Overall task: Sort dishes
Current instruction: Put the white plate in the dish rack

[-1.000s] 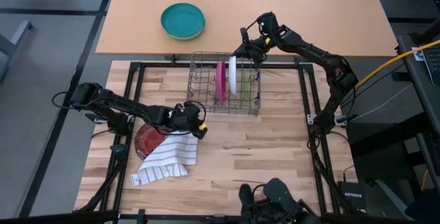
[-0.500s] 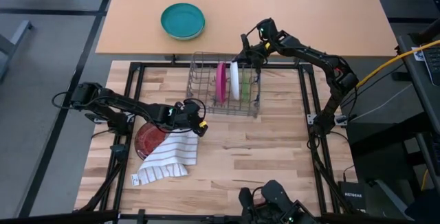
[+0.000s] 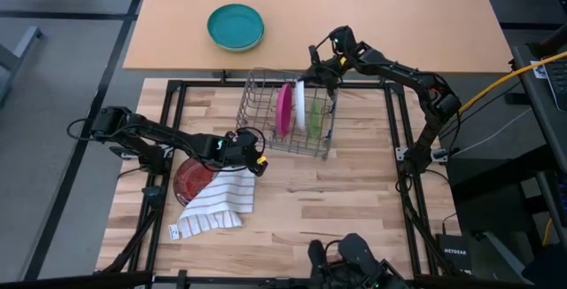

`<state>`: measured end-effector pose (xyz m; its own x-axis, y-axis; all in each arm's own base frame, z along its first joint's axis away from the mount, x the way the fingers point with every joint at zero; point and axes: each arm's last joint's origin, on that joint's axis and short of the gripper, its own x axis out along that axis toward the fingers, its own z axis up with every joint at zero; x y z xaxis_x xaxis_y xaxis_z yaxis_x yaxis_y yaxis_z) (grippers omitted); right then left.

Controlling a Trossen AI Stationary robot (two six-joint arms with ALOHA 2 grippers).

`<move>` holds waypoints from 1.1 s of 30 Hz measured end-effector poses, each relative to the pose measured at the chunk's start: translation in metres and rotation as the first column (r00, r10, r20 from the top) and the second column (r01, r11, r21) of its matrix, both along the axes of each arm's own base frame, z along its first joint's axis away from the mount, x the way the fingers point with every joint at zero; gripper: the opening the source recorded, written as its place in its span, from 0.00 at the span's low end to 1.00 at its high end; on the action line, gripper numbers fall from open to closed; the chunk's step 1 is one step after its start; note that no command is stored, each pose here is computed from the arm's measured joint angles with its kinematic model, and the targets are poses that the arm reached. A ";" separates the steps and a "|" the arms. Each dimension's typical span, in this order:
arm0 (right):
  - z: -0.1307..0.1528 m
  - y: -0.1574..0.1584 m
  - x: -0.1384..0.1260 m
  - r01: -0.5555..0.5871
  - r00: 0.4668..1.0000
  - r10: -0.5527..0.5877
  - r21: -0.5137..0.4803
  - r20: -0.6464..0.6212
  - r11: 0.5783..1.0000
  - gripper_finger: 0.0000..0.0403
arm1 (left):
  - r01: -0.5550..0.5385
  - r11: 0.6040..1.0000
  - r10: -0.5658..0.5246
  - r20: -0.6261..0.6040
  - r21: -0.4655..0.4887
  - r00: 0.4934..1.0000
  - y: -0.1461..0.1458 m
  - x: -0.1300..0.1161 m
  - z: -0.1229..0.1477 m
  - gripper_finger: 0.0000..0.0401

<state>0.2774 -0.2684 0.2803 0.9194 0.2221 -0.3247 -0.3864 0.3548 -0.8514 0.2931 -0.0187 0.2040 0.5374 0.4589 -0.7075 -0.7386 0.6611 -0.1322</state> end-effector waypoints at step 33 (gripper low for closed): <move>-0.006 0.036 0.034 0.186 0.966 -0.176 0.041 -0.189 0.982 0.10 | 0.008 1.000 -0.008 -0.009 0.006 1.000 0.000 0.000 0.000 0.39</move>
<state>0.3115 -0.2328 0.2741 0.8715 0.0809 -0.4836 -0.4594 0.4794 -0.7477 0.2928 -0.0188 0.2038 0.5349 0.4590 -0.7093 -0.7342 0.6679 -0.1214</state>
